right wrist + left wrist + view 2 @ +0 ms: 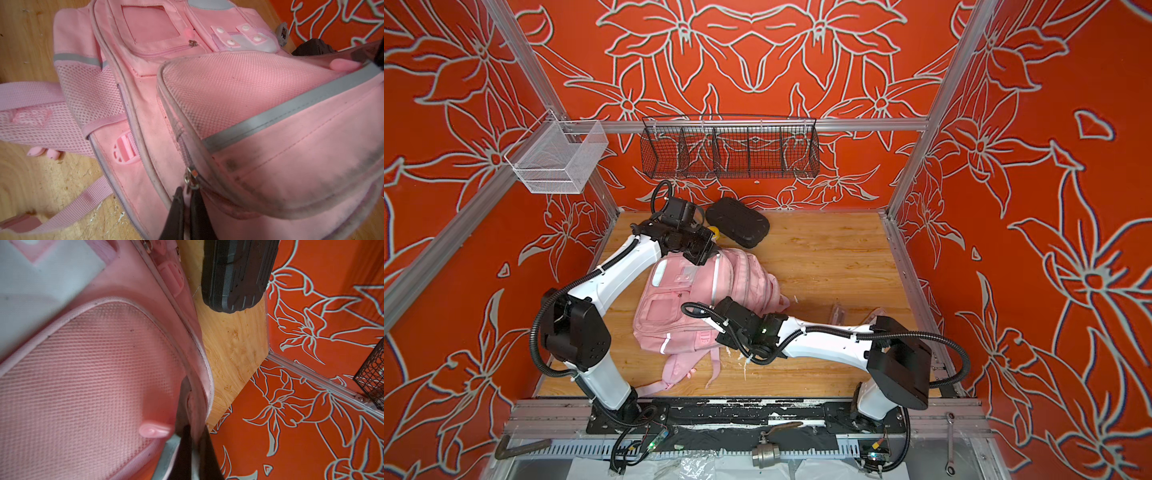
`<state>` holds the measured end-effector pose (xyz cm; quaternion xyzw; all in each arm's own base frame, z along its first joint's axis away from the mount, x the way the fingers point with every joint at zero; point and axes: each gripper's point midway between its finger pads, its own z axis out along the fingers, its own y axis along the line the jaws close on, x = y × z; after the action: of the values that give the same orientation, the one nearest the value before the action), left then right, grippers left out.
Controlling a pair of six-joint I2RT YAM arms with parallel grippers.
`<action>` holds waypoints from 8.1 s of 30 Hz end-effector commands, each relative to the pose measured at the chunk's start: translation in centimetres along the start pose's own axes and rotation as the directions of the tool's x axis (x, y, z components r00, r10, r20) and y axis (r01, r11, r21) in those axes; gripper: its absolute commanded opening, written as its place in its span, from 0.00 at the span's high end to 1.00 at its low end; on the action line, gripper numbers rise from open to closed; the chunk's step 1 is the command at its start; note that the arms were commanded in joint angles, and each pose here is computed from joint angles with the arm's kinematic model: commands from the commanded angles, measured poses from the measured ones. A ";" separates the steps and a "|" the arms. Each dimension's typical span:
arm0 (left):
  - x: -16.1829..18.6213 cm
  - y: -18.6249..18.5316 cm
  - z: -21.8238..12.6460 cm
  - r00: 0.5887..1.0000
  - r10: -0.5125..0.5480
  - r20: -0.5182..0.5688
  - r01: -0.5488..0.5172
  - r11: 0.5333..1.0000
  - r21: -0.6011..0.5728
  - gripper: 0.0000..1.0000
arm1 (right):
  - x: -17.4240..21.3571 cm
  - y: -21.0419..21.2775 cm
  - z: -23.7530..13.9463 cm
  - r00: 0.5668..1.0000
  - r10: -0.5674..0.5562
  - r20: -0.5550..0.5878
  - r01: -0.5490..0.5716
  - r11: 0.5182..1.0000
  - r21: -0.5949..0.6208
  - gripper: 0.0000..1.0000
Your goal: Pack the student bag
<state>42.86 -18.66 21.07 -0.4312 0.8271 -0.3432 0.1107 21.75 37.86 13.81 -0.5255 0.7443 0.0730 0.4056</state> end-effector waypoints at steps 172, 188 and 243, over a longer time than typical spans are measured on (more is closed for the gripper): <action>8.8 6.3 -7.4 0.492 0.870 -0.021 -0.857 0.481 -0.185 1.00 | -1.6 -13.3 -3.5 0.275 0.949 -0.155 -0.938 0.230 -0.258 0.71; 9.4 3.7 -6.3 0.531 0.846 0.046 -0.842 0.533 -0.089 1.00 | -3.5 -9.5 3.4 0.010 0.959 -0.283 -0.988 -0.033 -0.149 0.55; 8.2 5.4 -3.5 0.543 0.839 -0.028 -0.840 0.542 -0.029 1.00 | 34.1 -18.1 -15.9 -0.264 0.964 0.002 -0.755 -0.208 0.622 0.08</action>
<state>31.01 -21.02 19.29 0.0081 0.9524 -0.2249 0.2054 24.85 -2.84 7.09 0.3278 0.9373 0.0676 0.0969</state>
